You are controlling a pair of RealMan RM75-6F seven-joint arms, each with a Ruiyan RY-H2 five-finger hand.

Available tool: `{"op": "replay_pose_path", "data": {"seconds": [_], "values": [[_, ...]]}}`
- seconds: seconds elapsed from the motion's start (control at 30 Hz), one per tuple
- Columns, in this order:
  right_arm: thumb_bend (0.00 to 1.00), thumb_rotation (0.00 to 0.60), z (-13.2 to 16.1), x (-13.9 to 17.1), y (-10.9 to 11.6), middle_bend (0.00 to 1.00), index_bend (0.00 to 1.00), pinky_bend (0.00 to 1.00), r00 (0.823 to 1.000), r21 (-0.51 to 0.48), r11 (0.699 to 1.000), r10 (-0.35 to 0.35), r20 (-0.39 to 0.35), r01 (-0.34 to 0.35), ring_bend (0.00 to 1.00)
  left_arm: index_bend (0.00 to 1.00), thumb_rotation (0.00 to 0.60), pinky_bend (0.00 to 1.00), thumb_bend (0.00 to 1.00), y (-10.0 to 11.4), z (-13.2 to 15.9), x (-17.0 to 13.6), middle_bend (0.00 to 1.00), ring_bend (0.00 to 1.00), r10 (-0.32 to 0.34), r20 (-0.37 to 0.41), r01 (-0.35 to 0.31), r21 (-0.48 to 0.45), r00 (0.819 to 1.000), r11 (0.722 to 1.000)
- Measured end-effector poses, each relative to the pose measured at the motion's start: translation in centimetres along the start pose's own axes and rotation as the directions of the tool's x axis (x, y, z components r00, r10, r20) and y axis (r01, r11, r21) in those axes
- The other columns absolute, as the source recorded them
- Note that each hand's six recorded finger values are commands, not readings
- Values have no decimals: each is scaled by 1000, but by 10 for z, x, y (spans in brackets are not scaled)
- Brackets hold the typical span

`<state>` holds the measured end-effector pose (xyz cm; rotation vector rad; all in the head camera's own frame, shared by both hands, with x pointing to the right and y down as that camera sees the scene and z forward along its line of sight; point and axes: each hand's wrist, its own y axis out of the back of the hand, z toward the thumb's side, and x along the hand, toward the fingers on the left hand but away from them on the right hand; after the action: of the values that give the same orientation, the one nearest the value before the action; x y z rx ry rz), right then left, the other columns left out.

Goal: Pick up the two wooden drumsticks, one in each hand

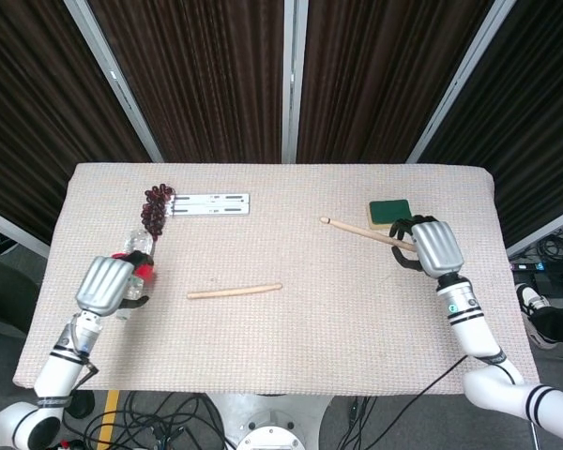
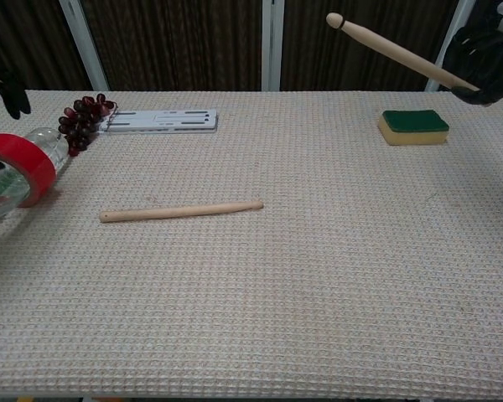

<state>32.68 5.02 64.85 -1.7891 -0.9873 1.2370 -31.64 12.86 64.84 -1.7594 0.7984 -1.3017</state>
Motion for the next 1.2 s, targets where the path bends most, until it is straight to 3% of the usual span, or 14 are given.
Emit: {"op": "replay_pose_path", "data": {"seconds": [0.23,0.6,0.83,1.2], "values": [[903,600,-7,12,3,567,590,398,1000,21,1000,15,13,-16,383,430,600,860,138,-29,48,27,464,768,-60,54,59,25,997,998],[902,600,-10,15,-3,567,590,398,999,33,999,25,24,-26,383,430,600,867,230,-90,76,51,471,790,-213,-1,213,43,977,976],[902,600,-12,15,-6,567,590,398,999,34,999,30,30,-31,383,442,600,867,299,-102,82,58,489,799,-230,-15,230,45,973,972],[902,600,-15,15,-7,567,590,398,999,30,999,31,39,-32,383,447,600,867,300,-110,83,64,519,798,-251,-34,253,89,967,963]]}}
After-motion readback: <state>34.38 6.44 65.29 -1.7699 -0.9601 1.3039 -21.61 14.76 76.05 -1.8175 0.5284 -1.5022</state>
